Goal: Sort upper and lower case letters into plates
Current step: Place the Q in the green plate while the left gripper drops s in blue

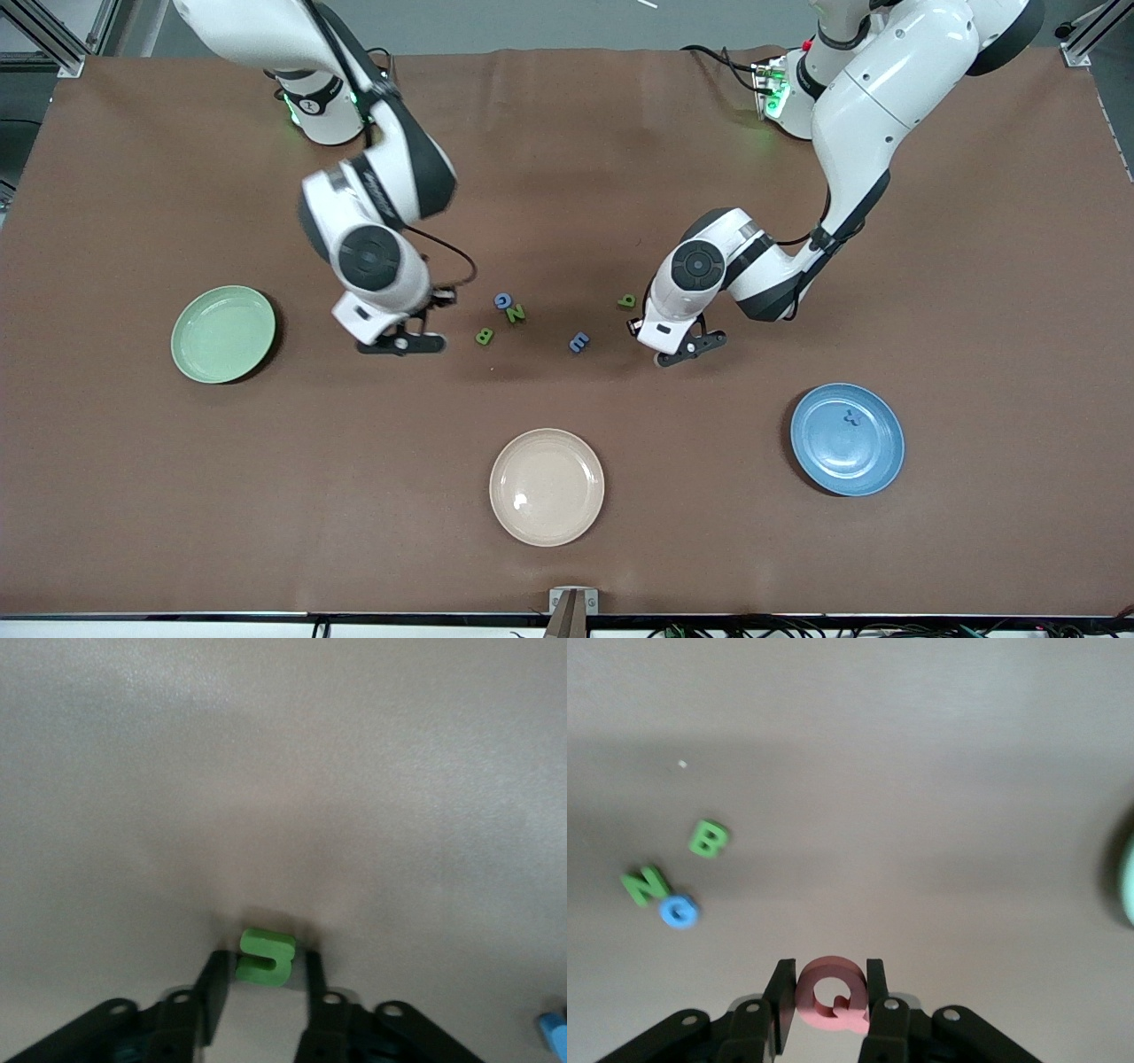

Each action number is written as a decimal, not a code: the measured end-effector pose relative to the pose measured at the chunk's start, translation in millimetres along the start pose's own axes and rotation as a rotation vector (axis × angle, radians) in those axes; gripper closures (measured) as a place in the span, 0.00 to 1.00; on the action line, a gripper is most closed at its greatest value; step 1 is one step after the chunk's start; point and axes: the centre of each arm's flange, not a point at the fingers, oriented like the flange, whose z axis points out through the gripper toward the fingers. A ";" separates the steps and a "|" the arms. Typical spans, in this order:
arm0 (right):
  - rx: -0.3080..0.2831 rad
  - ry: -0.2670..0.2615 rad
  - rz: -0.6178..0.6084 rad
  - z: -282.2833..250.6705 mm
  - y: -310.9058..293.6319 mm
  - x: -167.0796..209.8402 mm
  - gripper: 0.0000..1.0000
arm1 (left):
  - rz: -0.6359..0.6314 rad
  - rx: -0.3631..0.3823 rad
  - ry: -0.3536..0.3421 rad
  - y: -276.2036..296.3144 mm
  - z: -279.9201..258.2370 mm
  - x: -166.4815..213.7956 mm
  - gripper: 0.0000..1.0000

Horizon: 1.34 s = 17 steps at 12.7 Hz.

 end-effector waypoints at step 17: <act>0.098 0.142 -0.394 221.2 370.9 -18.2 0.63 | -0.025 0.016 0.161 -231.5 -78.7 255.3 0.62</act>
